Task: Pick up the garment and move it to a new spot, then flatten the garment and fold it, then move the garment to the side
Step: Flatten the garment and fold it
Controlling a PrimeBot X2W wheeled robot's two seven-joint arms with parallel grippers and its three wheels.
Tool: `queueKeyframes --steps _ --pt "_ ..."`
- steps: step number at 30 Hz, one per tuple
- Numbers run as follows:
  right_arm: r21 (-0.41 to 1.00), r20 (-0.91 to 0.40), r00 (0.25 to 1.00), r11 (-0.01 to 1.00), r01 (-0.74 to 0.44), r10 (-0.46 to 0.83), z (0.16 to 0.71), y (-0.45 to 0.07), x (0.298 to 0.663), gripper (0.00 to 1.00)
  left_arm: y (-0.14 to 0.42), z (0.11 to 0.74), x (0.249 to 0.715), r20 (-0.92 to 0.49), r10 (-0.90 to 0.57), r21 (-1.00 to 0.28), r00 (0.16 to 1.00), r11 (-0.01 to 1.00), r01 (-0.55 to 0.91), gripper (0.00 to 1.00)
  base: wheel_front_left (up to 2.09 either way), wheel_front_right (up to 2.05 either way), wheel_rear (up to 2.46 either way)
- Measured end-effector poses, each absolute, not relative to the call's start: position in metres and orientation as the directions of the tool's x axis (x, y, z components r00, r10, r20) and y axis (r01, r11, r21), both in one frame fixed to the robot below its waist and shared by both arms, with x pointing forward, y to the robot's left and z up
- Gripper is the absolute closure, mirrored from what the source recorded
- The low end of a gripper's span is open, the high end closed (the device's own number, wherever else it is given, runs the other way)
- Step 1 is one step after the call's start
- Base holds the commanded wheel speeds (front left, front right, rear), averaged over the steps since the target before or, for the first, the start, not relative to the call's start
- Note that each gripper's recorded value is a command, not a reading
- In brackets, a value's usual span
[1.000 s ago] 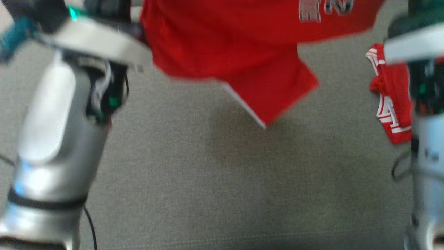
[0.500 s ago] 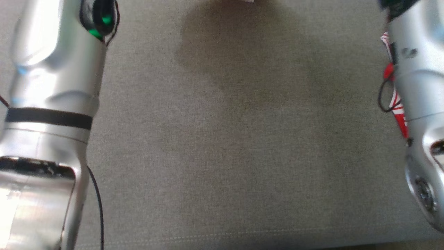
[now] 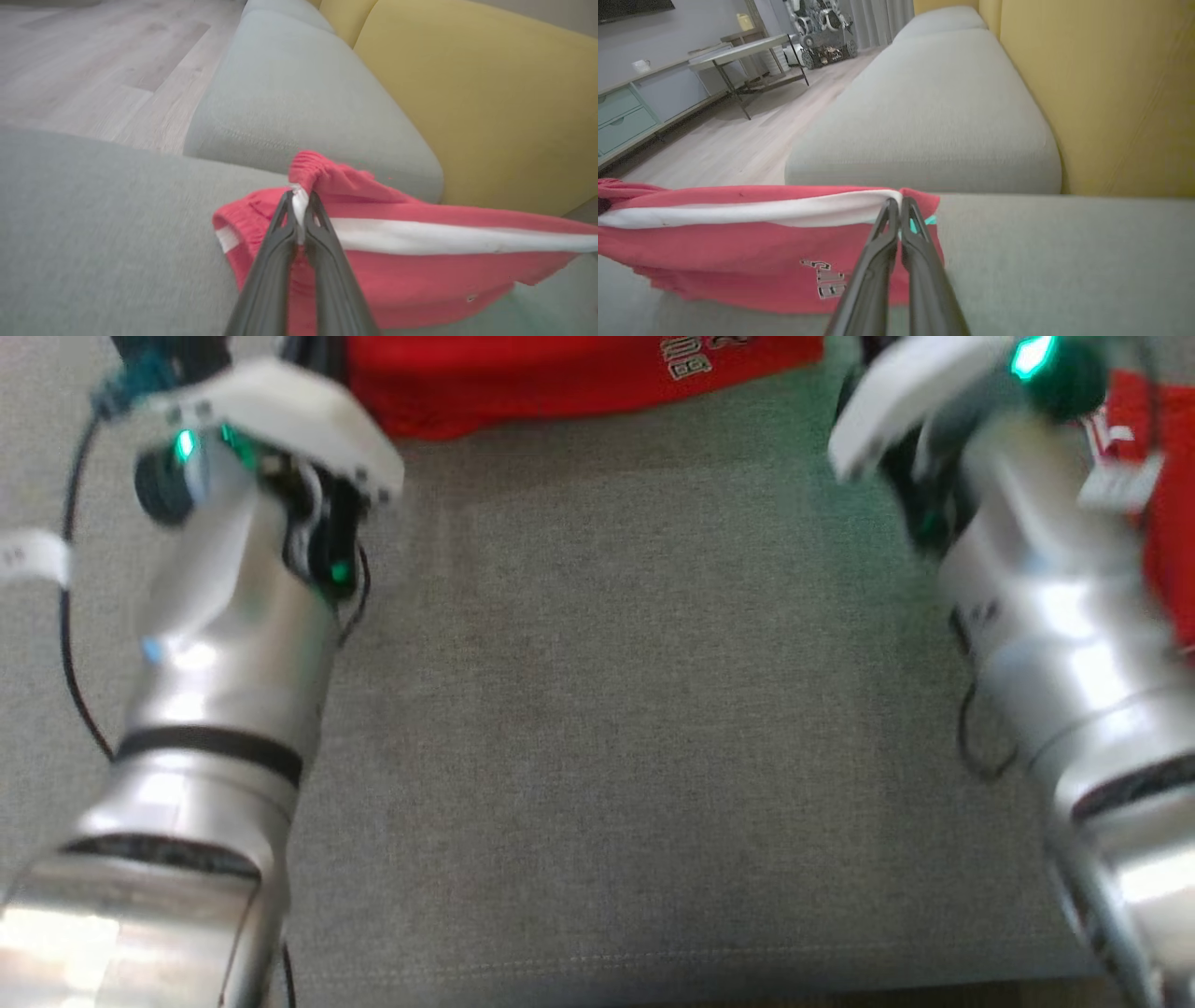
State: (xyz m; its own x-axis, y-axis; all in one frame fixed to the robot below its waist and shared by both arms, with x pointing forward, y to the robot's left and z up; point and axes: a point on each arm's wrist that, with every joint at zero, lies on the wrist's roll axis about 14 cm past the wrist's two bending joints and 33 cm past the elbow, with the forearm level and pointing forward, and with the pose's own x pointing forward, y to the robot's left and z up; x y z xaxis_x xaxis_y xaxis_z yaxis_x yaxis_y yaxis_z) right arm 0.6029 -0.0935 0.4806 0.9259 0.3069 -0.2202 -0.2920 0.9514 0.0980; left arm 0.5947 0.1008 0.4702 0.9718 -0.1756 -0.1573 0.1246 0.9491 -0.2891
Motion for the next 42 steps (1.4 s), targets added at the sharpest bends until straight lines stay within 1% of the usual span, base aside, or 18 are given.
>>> queueKeyframes --steps 3,6,13,19,23,28,31,35,38,42 --pt "0.162 -0.287 0.909 0.950 -0.266 0.303 0.439 -0.094 0.577 1.00 0.105 0.444 0.578 -0.211 -0.168 -0.303 0.963 0.948 0.099 1.00 0.00 0.00 0.00" --pt "0.213 -0.327 0.895 0.947 -0.242 0.302 0.409 -0.095 0.550 1.00 0.101 0.429 0.563 -0.228 -0.180 -0.319 0.957 0.942 0.101 1.00 0.00 0.00 0.00" --pt "0.310 -0.350 0.880 0.926 -0.215 0.321 0.378 -0.089 0.490 1.00 0.092 0.408 0.515 -0.241 -0.213 -0.341 0.947 0.932 0.123 1.00 0.00 0.00 0.00" --pt "0.389 -0.306 0.912 0.910 -0.142 0.273 0.380 -0.103 0.439 1.00 0.090 0.402 0.466 -0.240 -0.213 -0.361 0.947 0.925 0.116 1.00 0.00 0.00 0.00" --pt "0.394 -0.323 0.918 0.915 -0.091 0.231 0.373 -0.117 0.394 1.00 0.089 0.403 0.436 -0.234 -0.214 -0.366 0.948 0.923 0.118 1.00 0.00 0.00 0.00" --pt "0.384 -0.316 0.931 0.922 -0.049 0.181 0.386 -0.133 0.359 1.00 0.090 0.409 0.400 -0.221 -0.213 -0.369 0.952 0.921 0.120 1.00 0.00 0.00 0.00" --pt "0.381 -0.340 0.926 0.924 -0.027 0.167 0.392 -0.138 0.335 1.00 0.092 0.410 0.379 -0.232 -0.198 -0.369 0.952 0.924 0.102 1.00 0.00 0.00 0.00" --pt "0.391 -0.406 0.897 0.920 -0.004 0.176 0.390 -0.135 0.298 1.00 0.098 0.412 0.357 -0.254 -0.172 -0.363 0.952 0.929 0.071 1.00 0.00 0.00 0.00" --pt "0.387 -0.418 0.893 0.922 0.008 0.167 0.396 -0.139 0.285 1.00 0.099 0.416 0.345 -0.264 -0.168 -0.365 0.950 0.929 0.063 1.00 0.00 0.00 0.00" --pt "0.403 -0.399 0.901 0.915 0.006 0.170 0.408 -0.139 0.279 1.00 0.104 0.420 0.333 -0.279 -0.151 -0.360 0.948 0.932 0.043 1.00 0.00 0.00 0.00"
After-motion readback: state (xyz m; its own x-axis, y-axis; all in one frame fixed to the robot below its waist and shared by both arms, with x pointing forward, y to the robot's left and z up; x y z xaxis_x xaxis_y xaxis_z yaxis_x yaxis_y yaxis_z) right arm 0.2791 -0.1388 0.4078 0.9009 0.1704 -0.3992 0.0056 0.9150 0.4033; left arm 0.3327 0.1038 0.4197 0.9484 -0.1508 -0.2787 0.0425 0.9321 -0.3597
